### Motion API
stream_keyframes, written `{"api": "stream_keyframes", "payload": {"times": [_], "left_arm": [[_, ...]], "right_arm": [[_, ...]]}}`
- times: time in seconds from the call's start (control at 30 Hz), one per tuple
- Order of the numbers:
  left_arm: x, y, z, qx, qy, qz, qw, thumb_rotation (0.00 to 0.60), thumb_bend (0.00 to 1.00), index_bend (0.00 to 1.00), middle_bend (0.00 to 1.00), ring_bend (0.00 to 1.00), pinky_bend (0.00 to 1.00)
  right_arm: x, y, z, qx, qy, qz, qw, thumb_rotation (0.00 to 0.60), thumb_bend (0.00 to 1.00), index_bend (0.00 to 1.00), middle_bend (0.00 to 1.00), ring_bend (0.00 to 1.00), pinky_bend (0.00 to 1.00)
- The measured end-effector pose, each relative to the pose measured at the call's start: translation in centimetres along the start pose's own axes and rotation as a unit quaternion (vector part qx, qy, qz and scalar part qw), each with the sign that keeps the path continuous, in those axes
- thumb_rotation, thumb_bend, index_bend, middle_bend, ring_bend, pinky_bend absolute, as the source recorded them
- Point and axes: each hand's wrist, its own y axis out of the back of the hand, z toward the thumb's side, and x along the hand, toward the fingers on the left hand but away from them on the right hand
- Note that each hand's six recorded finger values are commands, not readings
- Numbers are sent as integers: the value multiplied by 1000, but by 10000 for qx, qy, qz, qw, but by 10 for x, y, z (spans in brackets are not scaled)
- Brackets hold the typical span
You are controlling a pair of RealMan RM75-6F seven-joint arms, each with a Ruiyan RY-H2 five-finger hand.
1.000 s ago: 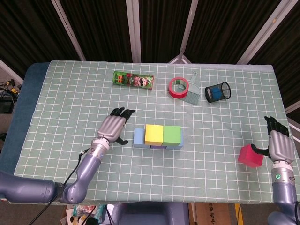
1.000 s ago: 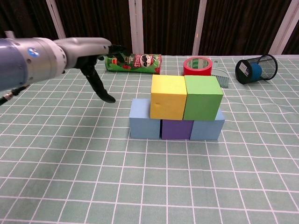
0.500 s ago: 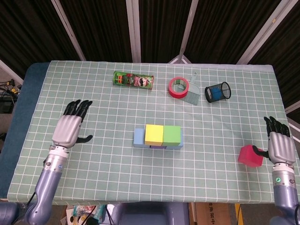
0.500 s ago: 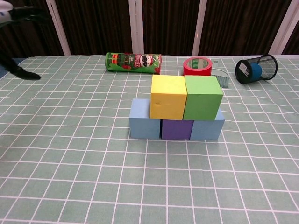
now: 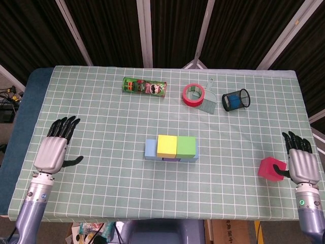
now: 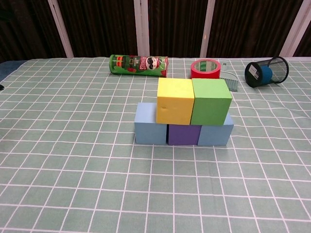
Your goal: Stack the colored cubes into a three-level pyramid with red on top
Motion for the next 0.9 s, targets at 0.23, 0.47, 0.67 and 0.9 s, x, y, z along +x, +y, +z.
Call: {"api": "stream_keyframes", "payload": {"times": [0.23, 0.47, 0.67, 0.9], "left_arm": [[-2, -1, 0, -98, 53, -98, 9999, 600, 124, 0, 21, 0, 0], [-4, -9, -1, -39, 90, -245, 9997, 600, 124, 0, 21, 0, 0], [-4, -18, -6, -23, 212, -407, 9989, 600, 125, 0, 21, 0, 0], [-1, -15, -9, -71, 270, -328, 9991, 600, 124, 0, 22, 0, 0]], "right_arm": [[3, -8, 0, 145, 45, 59, 9999, 600, 270, 0, 19, 0, 0], [3, -6, -1, 96, 66, 16, 9999, 600, 270, 0, 19, 0, 0], [3, -7, -2, 103, 73, 83, 9999, 600, 270, 0, 19, 0, 0], [10, -17, 6, 174, 187, 301, 9992, 600, 270, 0, 19, 0, 0]]}}
